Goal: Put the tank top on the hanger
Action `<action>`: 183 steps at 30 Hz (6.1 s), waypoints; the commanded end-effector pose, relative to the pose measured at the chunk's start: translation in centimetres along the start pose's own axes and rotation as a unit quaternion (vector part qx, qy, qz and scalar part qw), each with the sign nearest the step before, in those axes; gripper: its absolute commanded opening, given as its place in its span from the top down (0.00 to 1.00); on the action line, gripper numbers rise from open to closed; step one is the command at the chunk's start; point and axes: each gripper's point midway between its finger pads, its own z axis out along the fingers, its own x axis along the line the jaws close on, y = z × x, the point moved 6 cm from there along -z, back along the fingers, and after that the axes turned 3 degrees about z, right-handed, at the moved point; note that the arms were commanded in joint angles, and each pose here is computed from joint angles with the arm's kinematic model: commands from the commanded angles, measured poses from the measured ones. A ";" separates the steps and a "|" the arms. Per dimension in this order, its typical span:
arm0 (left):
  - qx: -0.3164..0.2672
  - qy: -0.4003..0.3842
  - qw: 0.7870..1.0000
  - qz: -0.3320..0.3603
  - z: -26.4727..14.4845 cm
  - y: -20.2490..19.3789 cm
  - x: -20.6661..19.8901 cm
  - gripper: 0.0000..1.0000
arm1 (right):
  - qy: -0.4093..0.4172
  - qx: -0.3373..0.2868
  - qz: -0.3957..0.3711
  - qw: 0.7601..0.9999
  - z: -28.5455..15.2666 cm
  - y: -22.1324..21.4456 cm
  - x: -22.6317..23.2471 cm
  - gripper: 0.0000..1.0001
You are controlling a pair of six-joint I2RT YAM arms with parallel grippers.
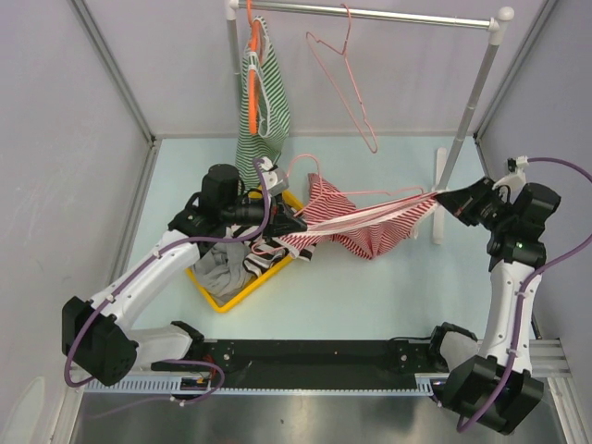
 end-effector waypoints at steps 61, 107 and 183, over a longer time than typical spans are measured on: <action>-0.012 0.038 0.998 0.047 -0.2 0.6 -1.2 1.00 | 0.066 0.025 -0.074 0.995 -4.9 0.2 11.9 1.00; 0.047 -0.123 0.991 0.024 -2.8 0.2 -3.9 1.00 | 0.230 0.175 -0.355 0.889 -6.5 -5.2 15.7 0.09; -0.173 0.260 0.948 -0.059 -8.4 7.2 5.4 0.01 | -0.093 -0.007 -0.376 0.922 -6.6 -6.4 6.6 1.00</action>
